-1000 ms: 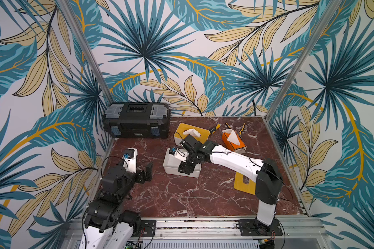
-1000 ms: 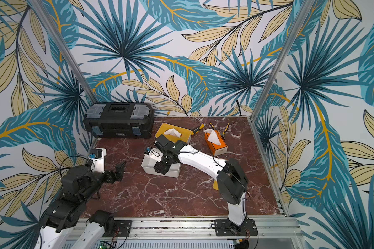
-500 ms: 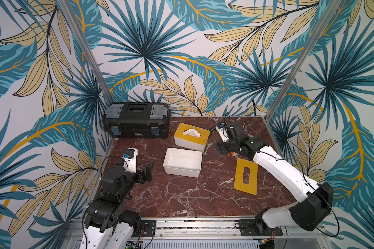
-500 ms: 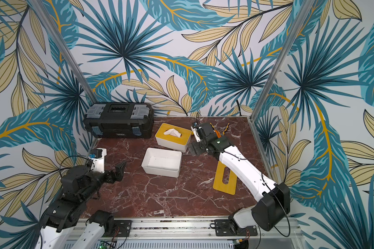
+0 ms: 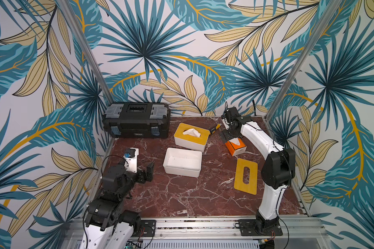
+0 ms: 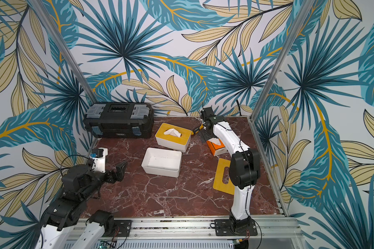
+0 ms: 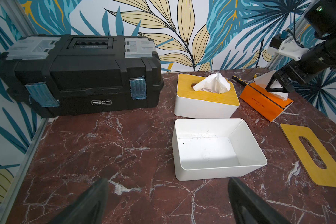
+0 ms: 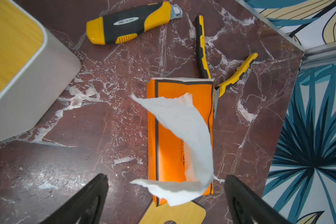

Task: Put the tissue paper into the tissue box
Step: Pick up the paper towel from the center of the board.

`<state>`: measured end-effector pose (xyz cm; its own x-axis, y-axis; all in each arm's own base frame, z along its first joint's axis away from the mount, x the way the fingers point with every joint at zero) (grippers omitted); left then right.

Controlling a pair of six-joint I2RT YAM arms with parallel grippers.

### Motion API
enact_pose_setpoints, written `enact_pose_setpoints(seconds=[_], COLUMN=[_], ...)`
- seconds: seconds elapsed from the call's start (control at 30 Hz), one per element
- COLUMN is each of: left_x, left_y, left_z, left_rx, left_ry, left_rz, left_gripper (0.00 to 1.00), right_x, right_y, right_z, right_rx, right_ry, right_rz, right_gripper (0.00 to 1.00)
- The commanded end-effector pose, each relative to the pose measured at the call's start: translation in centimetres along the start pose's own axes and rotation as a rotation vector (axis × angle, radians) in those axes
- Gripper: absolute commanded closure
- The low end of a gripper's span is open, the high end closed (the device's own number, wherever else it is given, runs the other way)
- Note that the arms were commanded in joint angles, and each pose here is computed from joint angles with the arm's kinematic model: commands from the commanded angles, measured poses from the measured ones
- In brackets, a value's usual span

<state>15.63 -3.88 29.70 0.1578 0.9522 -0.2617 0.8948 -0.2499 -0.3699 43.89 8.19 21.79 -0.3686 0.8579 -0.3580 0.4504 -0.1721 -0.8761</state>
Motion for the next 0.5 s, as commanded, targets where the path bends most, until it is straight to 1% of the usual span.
enact_pose_setpoints(seconds=[0.0, 0.07, 0.13, 0.33, 0.47], left_x=[0.0, 0.0, 0.0, 0.0, 0.0], left_y=[0.4, 0.4, 0.4, 0.4, 0.4], left_z=[0.1, 0.1, 0.1, 0.1, 0.1], left_rx=[-0.003, -0.003, -0.003, -0.001, 0.000], left_ry=[-0.003, -0.003, -0.004, -0.004, -0.005], left_rz=[0.013, 0.015, 0.015, 0.016, 0.017], left_gripper=[0.00, 0.00, 0.00, 0.00, 0.00], right_x=[-1.3, -2.6, -3.6, -3.5, -3.2], right_y=[0.1, 0.4, 0.6, 1.1, 2.6], right_z=[0.5, 0.5, 0.7, 1.2, 1.5], right_rx=[0.034, 0.025, 0.021, 0.018, 0.040], right_ry=[0.003, 0.044, 0.090, 0.120, 0.138], right_rz=[-0.006, 0.024, 0.025, -0.038, -0.113], right_gripper=[0.00, 0.00, 0.00, 0.00, 0.00])
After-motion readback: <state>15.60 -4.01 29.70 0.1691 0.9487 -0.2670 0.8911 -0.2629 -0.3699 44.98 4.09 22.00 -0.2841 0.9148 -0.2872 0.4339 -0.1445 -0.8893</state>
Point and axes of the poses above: each gripper's point midway between its finger pads, its own y axis out along the fingers, its own x axis along the line the jaws close on, z = x × y, the point moved 7 cm from there along -y, back along the fingers, and after that the axes turned 8 degrees about -y, right-handed, at the moved point
